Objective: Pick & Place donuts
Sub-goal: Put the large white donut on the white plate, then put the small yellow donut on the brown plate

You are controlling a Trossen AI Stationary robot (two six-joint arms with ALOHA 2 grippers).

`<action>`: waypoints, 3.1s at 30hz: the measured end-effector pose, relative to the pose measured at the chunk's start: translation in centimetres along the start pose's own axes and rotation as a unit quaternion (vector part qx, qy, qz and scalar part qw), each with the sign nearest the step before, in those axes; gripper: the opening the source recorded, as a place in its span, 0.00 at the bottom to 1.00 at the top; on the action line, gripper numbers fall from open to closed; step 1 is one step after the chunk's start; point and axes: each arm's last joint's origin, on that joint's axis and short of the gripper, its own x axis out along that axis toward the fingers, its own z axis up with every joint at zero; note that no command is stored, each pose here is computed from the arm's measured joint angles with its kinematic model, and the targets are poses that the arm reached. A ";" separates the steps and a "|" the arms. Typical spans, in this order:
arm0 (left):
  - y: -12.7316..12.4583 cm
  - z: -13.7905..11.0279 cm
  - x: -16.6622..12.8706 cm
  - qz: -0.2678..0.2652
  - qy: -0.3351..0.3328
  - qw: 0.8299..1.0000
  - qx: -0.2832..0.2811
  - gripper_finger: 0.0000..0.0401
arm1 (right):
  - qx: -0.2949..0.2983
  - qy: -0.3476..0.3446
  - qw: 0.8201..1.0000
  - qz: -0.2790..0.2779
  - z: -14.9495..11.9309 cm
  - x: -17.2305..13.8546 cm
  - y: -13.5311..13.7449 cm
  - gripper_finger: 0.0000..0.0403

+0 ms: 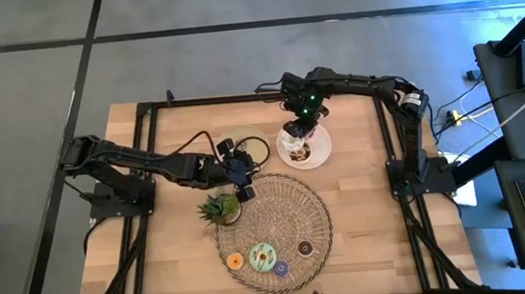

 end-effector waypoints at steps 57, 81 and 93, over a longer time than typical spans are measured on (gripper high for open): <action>-0.2 -1.0 -0.1 -0.055 0.057 0.997 -0.016 0.42 | -0.176 -0.246 0.941 -0.149 -7.5 -6.7 7.7 0.32; -6.8 -2.1 -4.0 -0.374 0.066 0.921 0.084 0.41 | -0.383 -0.431 0.816 0.042 -17.5 1.6 9.7 0.32; -12.3 -6.1 -4.7 -0.321 0.111 0.927 0.158 0.31 | -0.381 -0.429 0.818 0.041 -17.5 1.7 9.6 0.32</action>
